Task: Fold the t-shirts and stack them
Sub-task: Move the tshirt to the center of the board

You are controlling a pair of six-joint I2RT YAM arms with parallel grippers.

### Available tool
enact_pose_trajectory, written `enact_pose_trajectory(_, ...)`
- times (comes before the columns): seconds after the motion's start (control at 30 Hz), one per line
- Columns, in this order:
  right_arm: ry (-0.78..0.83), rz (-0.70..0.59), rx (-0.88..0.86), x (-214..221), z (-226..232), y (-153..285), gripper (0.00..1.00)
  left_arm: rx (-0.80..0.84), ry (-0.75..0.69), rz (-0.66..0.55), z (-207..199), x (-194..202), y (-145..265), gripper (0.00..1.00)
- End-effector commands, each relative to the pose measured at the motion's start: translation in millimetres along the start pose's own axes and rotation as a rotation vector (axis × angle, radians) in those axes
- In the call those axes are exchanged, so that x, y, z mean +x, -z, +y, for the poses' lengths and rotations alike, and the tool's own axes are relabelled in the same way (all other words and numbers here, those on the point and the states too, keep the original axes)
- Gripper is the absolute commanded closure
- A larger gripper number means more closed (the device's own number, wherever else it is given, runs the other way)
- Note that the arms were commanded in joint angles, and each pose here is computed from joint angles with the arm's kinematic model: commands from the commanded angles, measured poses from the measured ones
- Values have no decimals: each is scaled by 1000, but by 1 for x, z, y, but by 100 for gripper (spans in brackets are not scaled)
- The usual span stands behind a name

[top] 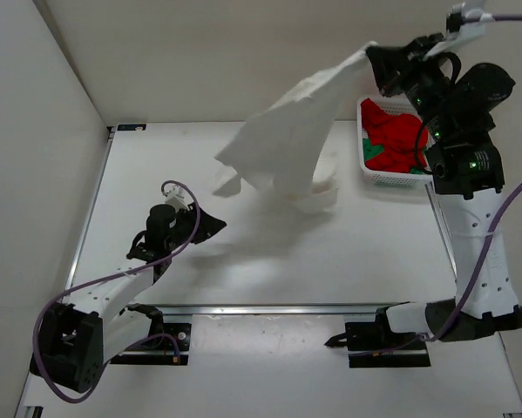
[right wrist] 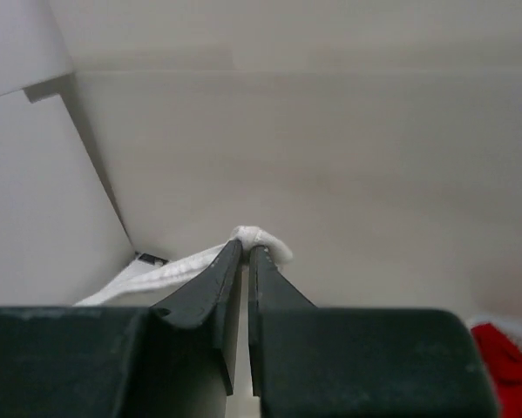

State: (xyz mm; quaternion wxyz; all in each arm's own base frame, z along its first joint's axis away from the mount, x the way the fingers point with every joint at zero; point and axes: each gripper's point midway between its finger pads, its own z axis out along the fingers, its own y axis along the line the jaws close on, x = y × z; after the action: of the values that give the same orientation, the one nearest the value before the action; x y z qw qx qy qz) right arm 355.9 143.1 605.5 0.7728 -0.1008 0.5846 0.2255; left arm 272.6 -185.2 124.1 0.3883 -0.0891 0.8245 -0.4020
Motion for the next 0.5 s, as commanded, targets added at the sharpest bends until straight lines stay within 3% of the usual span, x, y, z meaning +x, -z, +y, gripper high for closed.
enact_pose_trajectory(0.0, -195, 165, -59, 99, -39, -3, 100, 22, 27, -31, -5, -11, 5, 63)
enact_pose_trajectory(0.03, -196, 160, -77, 107, -48, 0, 100, 19, 34, -35, -3, -11, 6, 63)
enact_pose_trajectory(0.13, -310, 319, 0, 225, -90, 27, 100, -18, 48, -56, 8, -16, 8, 63)
enact_pose_trajectory(0.17, -315, 275, 30, 226, -108, 34, 100, -24, 50, -46, 10, -13, 7, 63)
enact_pose_trajectory(0.23, -435, 347, 83, 291, -131, 58, 100, -51, 48, -49, 16, -12, 5, 61)
enact_pose_trajectory(0.33, -583, 448, 212, 350, -167, 69, 100, -65, 74, -51, 23, -12, 2, 59)
enact_pose_trajectory(0.47, -601, 613, 408, 402, -191, 77, 78, -63, 39, -9, 17, -1, -4, 58)
